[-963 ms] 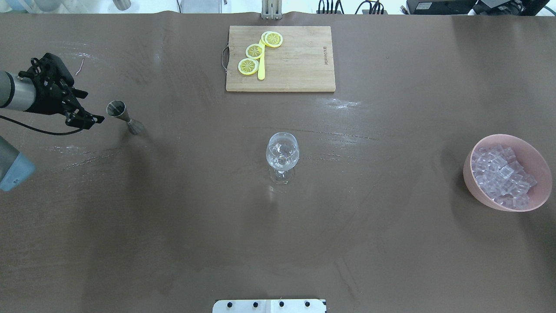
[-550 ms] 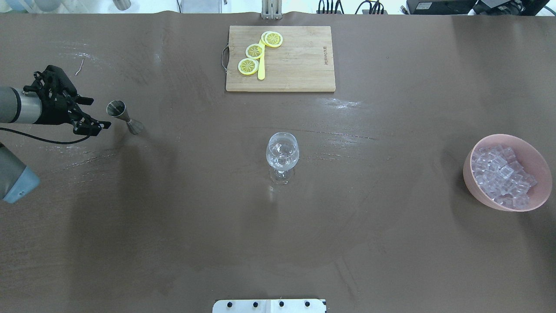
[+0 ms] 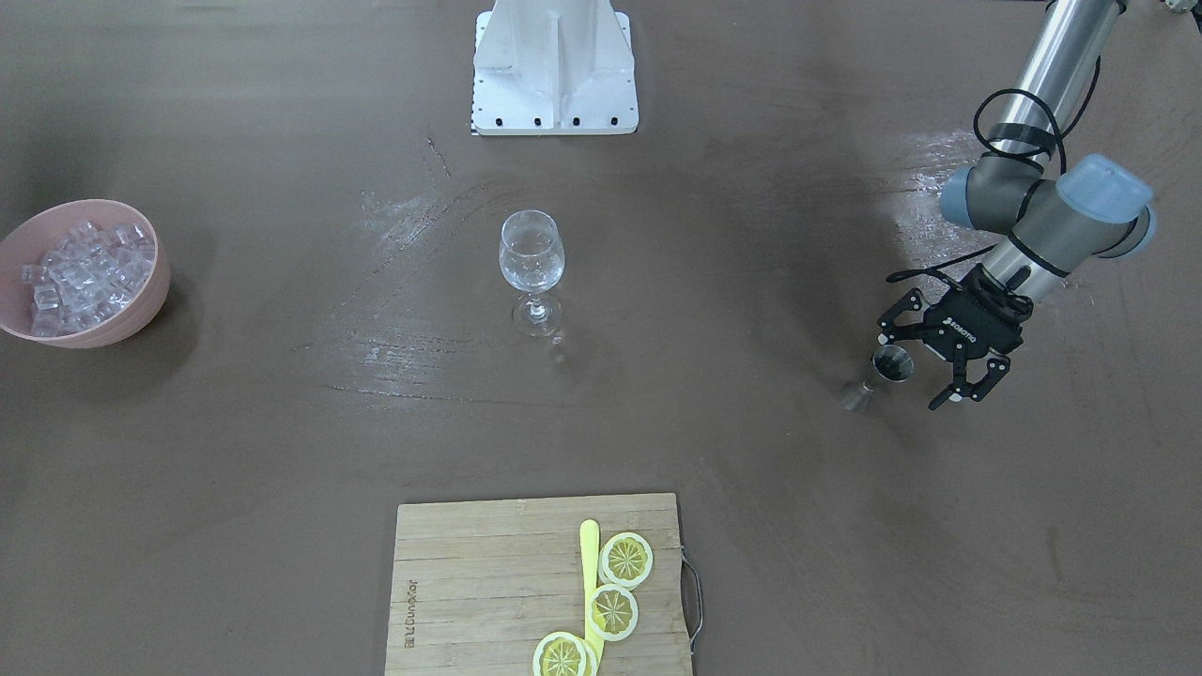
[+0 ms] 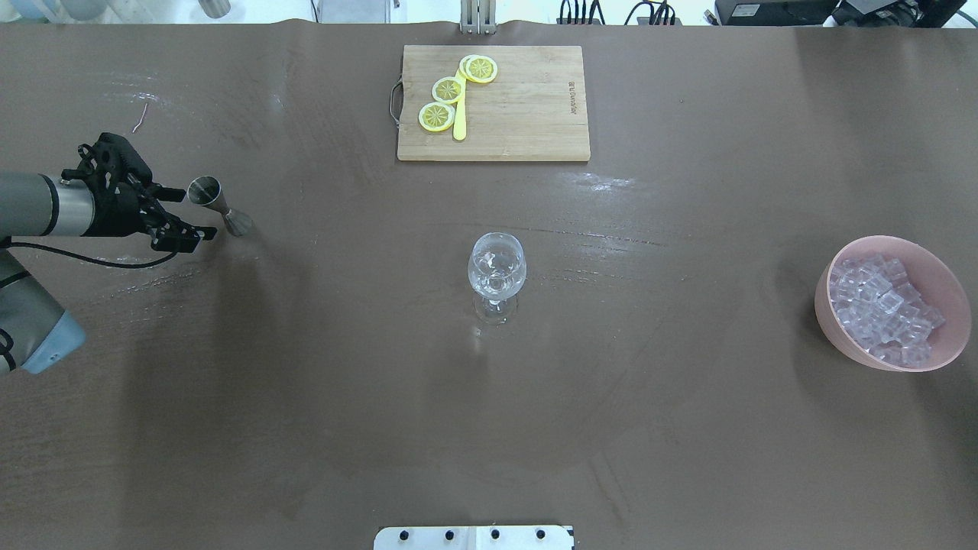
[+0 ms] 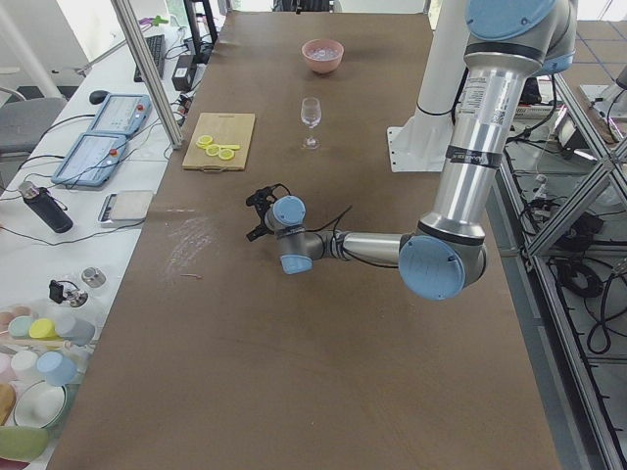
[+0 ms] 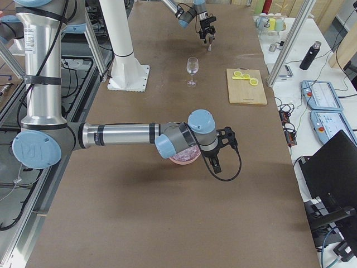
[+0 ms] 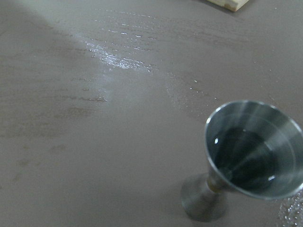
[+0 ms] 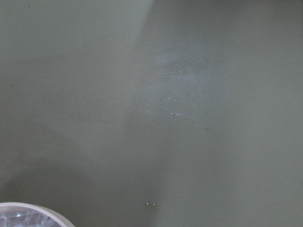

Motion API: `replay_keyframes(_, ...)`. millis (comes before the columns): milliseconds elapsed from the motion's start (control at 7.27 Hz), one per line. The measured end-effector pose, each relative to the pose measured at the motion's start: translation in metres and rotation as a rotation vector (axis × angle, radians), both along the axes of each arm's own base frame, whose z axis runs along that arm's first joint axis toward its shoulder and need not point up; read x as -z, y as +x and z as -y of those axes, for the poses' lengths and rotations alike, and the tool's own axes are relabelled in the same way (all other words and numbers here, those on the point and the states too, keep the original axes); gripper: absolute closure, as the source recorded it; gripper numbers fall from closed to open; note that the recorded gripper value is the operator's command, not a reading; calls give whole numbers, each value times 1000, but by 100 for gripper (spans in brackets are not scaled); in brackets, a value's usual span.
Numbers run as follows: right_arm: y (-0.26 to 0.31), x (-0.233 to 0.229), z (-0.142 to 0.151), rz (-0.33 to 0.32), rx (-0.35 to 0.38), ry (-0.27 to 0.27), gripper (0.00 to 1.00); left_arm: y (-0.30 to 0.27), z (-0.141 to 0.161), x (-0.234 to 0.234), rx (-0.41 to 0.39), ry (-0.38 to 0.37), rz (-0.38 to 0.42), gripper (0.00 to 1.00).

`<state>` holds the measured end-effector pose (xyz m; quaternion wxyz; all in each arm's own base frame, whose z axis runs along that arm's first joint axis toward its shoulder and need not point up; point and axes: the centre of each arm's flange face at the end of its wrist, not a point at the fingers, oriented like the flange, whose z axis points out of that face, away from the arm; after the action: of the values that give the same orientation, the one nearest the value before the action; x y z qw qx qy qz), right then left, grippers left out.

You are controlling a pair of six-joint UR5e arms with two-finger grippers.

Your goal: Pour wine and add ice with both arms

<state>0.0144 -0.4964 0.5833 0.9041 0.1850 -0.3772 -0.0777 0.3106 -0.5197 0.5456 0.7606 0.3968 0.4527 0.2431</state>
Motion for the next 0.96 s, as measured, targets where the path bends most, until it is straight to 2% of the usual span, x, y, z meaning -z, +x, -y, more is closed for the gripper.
replay_keyframes(413, 0, -1, -1, 1, 0, -3, 0, 15, -12, 5, 15, -52, -73, 3)
replay_keyframes(963, 0, 0, 0, 1, 0, -1, 0, 20, -15, 8, 43, -35, -98, 3)
